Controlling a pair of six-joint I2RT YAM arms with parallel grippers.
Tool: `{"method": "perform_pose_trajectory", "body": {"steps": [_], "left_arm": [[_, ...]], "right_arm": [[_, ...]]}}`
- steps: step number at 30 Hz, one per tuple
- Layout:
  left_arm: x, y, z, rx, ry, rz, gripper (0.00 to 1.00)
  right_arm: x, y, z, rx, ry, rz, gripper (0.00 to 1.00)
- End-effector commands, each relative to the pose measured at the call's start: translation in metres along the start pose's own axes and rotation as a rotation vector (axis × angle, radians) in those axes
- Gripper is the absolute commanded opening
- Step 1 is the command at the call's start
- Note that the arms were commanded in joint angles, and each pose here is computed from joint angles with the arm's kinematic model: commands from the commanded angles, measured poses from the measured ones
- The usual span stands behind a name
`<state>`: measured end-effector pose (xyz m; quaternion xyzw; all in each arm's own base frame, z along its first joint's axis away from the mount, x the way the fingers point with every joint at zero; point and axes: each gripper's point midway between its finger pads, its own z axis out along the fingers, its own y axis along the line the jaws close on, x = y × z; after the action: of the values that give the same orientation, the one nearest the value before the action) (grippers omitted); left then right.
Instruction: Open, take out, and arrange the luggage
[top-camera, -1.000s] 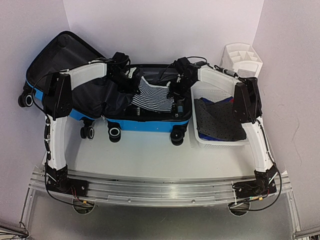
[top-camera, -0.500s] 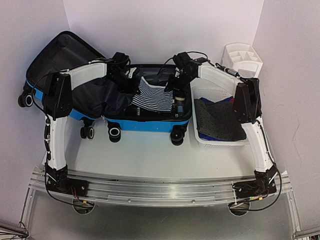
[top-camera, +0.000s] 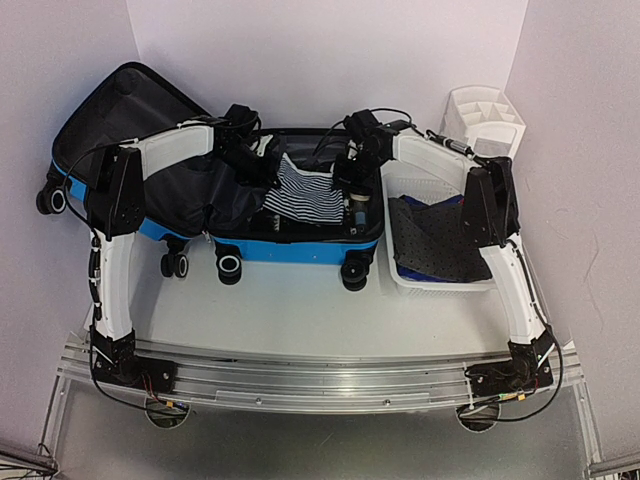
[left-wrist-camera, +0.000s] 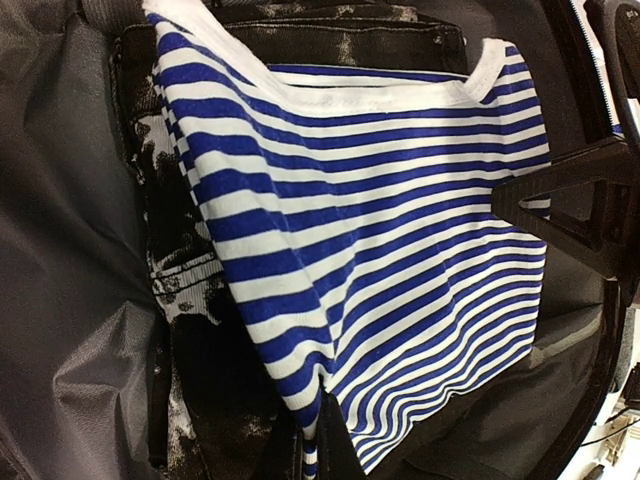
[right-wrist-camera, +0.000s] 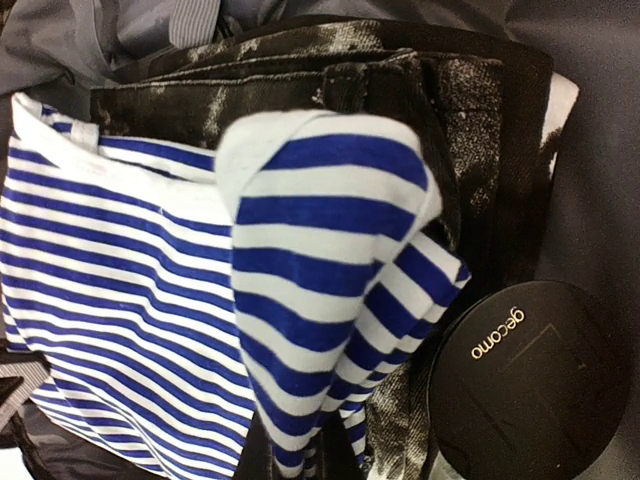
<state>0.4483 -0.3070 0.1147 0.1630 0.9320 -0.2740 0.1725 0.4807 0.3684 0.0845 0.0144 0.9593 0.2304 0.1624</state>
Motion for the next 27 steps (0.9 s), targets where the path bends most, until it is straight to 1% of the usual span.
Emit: {"method": "perform_pose_trajectory", "body": {"steps": [1, 6, 12, 17, 21, 27], "left_arm": [[-0.017, -0.014, -0.022, 0.025, -0.064, 0.023, 0.0], [-0.027, -0.023, -0.036, 0.034, -0.094, 0.039, 0.0], [-0.054, -0.048, -0.071, 0.071, -0.175, 0.073, 0.0], [-0.069, -0.071, -0.099, 0.119, -0.235, 0.082, 0.0], [-0.068, -0.083, -0.101, 0.158, -0.231, 0.062, 0.0], [-0.065, -0.102, -0.097, 0.191, -0.22, 0.069, 0.0]], "right_arm": [[-0.005, 0.009, -0.004, -0.02, -0.024, -0.016, 0.0], [-0.016, 0.02, -0.029, -0.035, -0.073, -0.045, 0.0], [-0.039, 0.044, -0.083, -0.087, -0.179, -0.086, 0.0], [-0.054, 0.051, -0.119, -0.114, -0.243, -0.091, 0.0], [-0.059, 0.048, -0.13, -0.116, -0.26, -0.086, 0.0], [-0.055, 0.047, -0.132, -0.121, -0.249, -0.065, 0.0]]}}
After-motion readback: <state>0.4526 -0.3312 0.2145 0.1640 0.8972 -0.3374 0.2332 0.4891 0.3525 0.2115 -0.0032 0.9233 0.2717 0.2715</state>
